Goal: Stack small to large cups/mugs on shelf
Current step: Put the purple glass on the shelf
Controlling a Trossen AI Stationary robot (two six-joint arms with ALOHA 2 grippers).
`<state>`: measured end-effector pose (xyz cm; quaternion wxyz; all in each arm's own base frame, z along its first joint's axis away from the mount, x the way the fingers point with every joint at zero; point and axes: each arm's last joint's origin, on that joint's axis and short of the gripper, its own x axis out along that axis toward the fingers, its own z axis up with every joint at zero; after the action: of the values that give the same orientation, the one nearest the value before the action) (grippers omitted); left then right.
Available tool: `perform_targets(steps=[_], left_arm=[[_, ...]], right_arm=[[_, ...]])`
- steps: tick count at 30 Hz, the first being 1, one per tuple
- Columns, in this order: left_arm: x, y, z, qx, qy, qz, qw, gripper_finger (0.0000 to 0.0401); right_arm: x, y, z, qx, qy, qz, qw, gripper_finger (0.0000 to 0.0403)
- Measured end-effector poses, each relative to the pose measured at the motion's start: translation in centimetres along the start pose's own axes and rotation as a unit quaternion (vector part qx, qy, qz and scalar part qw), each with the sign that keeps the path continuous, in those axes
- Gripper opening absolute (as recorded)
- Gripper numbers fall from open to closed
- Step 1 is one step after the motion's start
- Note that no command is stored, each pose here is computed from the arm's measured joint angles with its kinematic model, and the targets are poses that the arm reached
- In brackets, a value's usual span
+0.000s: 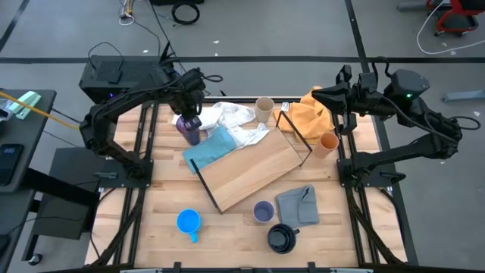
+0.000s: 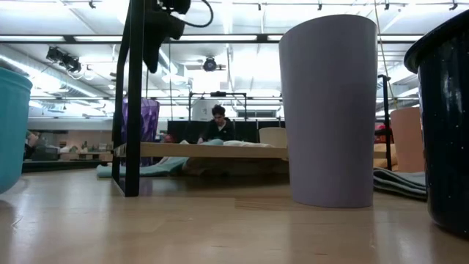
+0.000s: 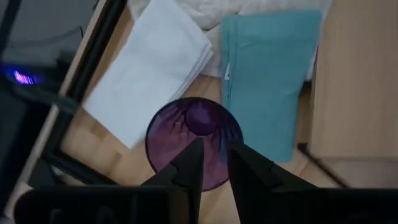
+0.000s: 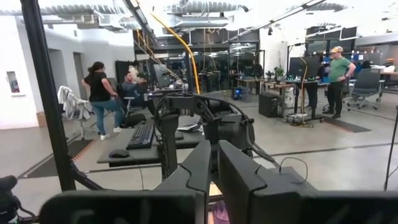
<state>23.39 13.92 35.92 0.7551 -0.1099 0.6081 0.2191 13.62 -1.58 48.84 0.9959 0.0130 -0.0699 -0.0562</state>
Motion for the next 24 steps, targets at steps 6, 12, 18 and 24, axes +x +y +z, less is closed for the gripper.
perform_targets(steps=[6, 12, 18, 24], left_arm=[[0.0, 0.0, 0.2, 0.092, -0.006, 0.004, 0.996, 0.0076], [0.1, 1.0, 0.1, 0.081, 0.006, 0.085, 0.993, 0.0055], [0.6, 2.4, 0.1, 0.058, 0.025, 0.087, 0.994, 0.0043], [3.1, 4.8, 0.3, -0.079, 0.089, 0.075, 0.99, 0.0043]], right_arm=[[0.0, 0.0, 0.0, 0.0, 0.0, 0.0, 1.0, 0.0038], [0.1, 0.0, 0.0, 0.009, 0.001, 0.0, 1.0, 0.0038], [0.3, 0.0, -0.1, 0.013, 0.004, 0.0, 1.0, 0.0038], [0.7, 0.0, -0.4, 0.025, 0.012, 0.004, 1.0, 0.0038]])
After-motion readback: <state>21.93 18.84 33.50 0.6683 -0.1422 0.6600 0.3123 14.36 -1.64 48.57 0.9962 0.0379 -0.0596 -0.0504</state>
